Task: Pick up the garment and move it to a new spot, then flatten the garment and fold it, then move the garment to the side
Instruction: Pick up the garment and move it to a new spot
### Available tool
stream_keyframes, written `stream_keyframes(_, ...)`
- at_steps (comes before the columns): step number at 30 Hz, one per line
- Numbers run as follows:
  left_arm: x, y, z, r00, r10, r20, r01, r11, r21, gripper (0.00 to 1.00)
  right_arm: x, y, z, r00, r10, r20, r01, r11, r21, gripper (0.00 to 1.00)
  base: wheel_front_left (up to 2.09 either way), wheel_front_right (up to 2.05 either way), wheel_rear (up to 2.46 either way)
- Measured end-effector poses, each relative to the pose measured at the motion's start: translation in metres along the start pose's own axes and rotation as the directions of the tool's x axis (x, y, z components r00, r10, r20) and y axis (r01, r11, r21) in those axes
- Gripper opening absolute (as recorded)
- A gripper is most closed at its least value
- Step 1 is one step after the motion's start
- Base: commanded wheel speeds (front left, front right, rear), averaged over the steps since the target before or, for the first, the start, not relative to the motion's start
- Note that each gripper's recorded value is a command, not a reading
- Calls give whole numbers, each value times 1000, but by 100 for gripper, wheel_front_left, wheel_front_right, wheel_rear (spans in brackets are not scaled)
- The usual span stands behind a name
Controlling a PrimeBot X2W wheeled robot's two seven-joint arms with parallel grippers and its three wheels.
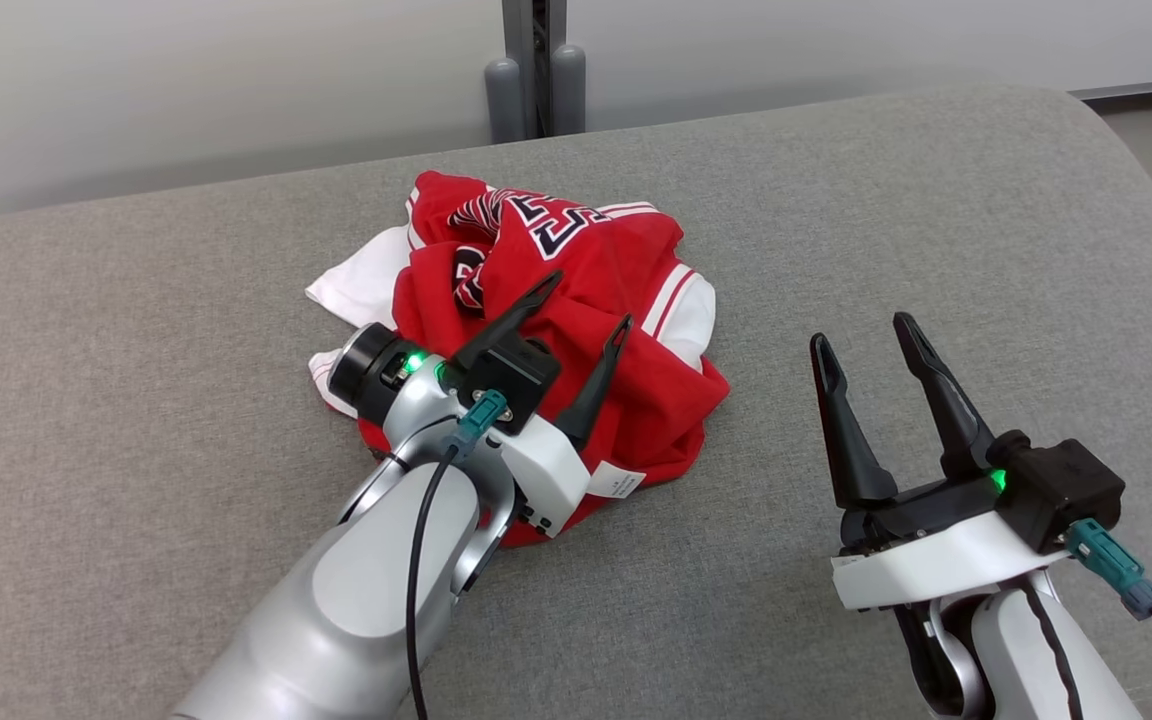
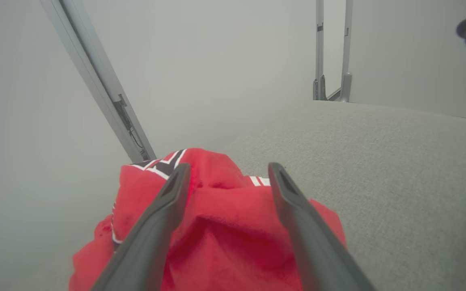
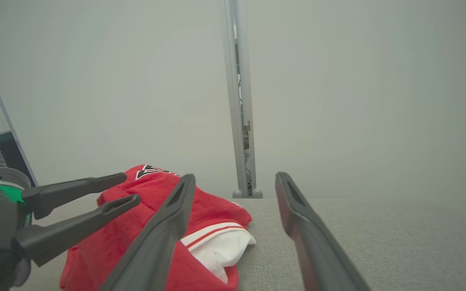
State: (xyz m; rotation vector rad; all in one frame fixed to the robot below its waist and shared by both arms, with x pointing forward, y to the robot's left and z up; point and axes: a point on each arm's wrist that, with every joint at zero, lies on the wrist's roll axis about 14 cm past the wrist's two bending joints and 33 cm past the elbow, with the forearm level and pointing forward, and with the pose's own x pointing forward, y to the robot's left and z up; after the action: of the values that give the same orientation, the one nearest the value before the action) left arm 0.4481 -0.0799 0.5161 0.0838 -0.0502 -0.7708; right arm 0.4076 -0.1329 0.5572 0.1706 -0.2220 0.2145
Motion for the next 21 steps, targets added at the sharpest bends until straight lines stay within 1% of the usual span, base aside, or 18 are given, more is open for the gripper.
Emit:
stream_keyframes(5, 2, 1, -14, 998, -3, -56, 5, 999, 33, 100, -2, -1, 0, 1000, -5, -2, 5, 1000, 3, 100, 0, 0, 0)
stream_keyframes(6, 4, 2, -14, 998, -4, -58, 7, 999, 37, 30, -2, -2, 0, 1000, -7, -2, 7, 1000, 5, 100, 0, 0, 0)
stream_keyframes(7, 5, 2, -15, 998, -6, -60, 8, 999, 38, 0, -2, -2, 0, 1000, -9, -3, 9, 1000, 4, 100, 0, 0, 0)
stream_keyframes(13, 11, -1, -1, 1000, -25, -12, 26, 999, 33, 0, -2, -5, -1, 1000, -17, -3, 17, 1000, 3, 100, 0, 0, 0)
stream_keyframes(17, 13, 4, 14, 999, -18, 28, 16, 999, 38, 0, -1, -4, -1, 1000, -13, -1, 13, 1000, 5, 100, 0, 0, 0)
stream_keyframes(19, 13, 9, 26, 998, -4, 63, 2, 999, 34, 0, 0, -3, 0, 1000, -9, 1, 9, 1000, 5, 100, 0, 0, 0)
stream_keyframes(21, 14, 18, 48, 992, 18, 124, -21, 1000, 22, 0, 1, -1, 1, 1000, -3, 3, 3, 1000, 6, 100, 0, 0, 0)
